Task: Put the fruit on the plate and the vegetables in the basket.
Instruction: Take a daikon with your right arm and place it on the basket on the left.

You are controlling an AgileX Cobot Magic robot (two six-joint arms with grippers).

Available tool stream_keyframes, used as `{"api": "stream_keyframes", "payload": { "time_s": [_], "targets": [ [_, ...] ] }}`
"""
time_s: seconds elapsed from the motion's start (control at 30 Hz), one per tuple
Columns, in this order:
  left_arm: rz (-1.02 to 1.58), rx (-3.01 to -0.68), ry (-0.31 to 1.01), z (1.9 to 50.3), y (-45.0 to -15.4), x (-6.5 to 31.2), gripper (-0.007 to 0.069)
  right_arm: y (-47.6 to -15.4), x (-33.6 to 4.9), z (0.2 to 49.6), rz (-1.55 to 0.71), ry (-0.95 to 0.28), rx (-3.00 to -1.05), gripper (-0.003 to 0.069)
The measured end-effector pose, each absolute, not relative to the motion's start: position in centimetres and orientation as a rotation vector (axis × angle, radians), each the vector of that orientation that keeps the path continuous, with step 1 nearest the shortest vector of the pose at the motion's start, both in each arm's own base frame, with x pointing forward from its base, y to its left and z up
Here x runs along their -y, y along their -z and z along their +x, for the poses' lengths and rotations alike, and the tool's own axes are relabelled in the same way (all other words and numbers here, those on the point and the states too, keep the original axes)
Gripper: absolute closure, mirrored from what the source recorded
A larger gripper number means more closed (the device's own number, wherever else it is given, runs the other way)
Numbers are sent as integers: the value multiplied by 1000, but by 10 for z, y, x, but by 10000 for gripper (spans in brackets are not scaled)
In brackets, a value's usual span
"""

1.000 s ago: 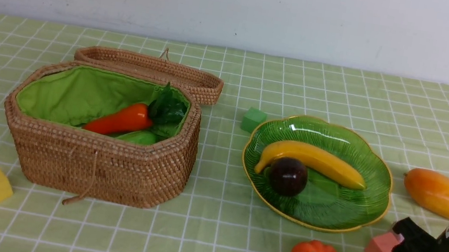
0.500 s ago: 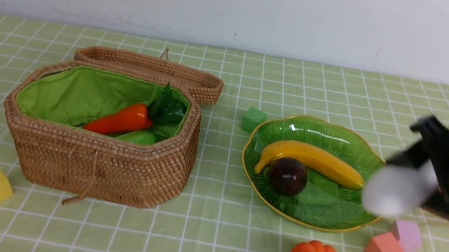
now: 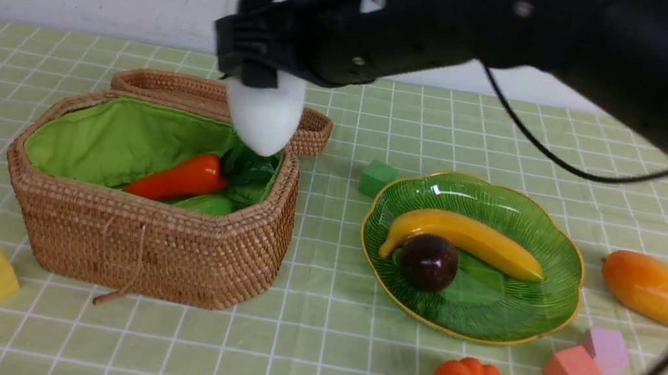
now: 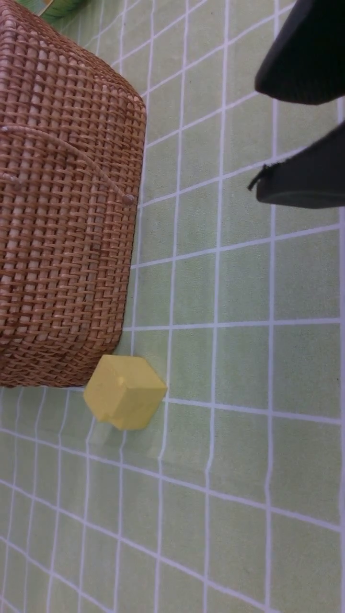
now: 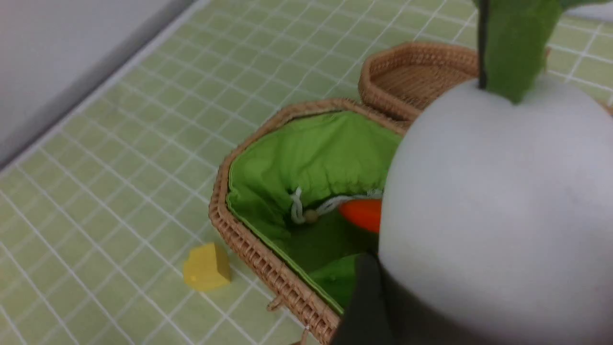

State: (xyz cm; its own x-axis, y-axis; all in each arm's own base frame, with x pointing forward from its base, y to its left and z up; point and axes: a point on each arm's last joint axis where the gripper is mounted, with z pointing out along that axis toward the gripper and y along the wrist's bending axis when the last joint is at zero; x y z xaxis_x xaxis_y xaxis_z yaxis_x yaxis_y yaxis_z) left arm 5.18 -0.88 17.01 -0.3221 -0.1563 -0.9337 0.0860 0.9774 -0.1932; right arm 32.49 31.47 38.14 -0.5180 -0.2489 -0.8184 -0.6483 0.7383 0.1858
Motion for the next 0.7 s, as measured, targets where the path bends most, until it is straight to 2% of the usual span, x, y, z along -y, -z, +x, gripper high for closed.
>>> {"api": "stream_keyframes", "payload": {
  "time_s": [0.03, 0.07, 0.1, 0.23, 0.47, 0.53, 0.6, 0.7],
  "targets": [
    [-51, -1883, 243, 52, -170, 9, 387, -383, -323, 330, -720, -595, -2093, 127],
    [-51, -1883, 243, 52, -170, 9, 387, -371, -335, 341, -793, -558, -2099, 127],
    [-51, -1883, 243, 52, -170, 9, 387, -374, -336, 342, -793, -561, -2094, 127],
    [-51, -1883, 243, 52, -170, 9, 387, -351, -360, 367, -857, -528, -2043, 127],
    [-51, -1883, 243, 52, -170, 9, 387, -335, -368, 375, -936, -479, -2006, 125],
    [-51, -1883, 243, 52, -170, 9, 387, -335, -368, 375, -938, -478, -2005, 92],
    [-51, -1883, 243, 52, -170, 9, 387, -335, -367, 375, -940, -483, -2014, 22],
    [-51, -1883, 243, 52, -170, 9, 387, -339, -362, 373, -945, -497, -2050, -18]
  ]
}}
